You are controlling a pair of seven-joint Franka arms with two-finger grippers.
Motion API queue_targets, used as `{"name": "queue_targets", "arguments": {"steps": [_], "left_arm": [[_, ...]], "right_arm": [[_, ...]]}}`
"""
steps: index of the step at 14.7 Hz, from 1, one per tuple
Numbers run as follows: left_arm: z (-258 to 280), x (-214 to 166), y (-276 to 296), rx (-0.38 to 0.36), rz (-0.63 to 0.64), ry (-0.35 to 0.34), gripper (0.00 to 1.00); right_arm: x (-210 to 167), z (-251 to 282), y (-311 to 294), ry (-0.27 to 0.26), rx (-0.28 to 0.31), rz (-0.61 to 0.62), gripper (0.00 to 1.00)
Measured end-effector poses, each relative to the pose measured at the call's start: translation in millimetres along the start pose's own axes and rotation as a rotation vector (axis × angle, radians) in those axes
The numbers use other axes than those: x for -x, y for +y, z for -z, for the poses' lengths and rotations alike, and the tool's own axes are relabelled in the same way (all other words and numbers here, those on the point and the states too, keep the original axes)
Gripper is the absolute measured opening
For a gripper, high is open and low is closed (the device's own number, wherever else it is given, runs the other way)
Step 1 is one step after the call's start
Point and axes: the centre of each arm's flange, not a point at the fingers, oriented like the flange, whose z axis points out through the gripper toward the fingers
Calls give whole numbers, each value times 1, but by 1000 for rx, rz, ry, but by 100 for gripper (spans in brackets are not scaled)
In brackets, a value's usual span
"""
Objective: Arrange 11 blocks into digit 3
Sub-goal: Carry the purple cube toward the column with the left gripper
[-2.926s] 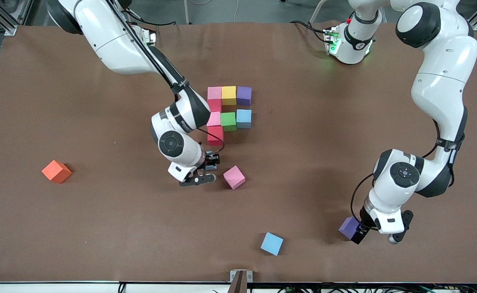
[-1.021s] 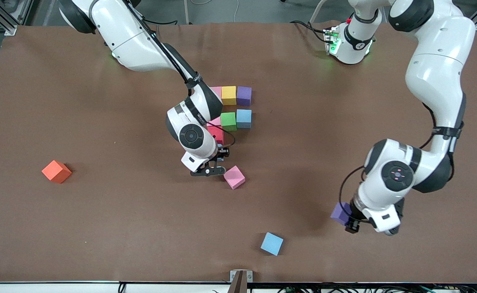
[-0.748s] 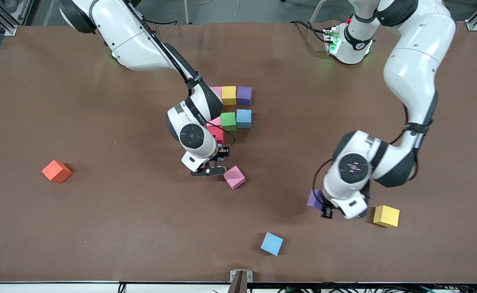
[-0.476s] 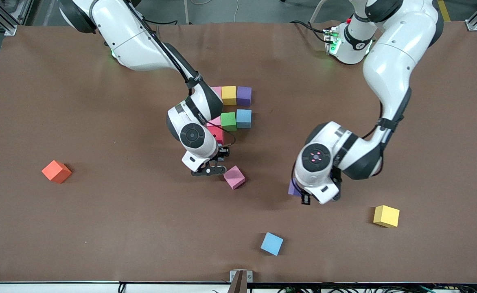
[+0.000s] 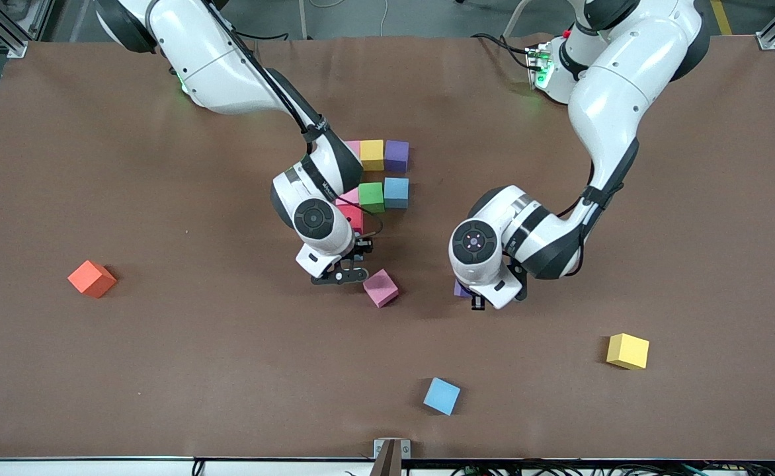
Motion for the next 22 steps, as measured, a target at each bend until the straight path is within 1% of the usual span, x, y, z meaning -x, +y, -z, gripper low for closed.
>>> {"name": "queue_targets", "arguments": {"steps": [4,22], "left_arm": [[8,-1,-2,9,-2,4,29],[8,4,-6,5,-12,1,29]], "right_arm": [[1,0,0,-1,1,0,56],[2,0,0,-8,5,1,56]]}}
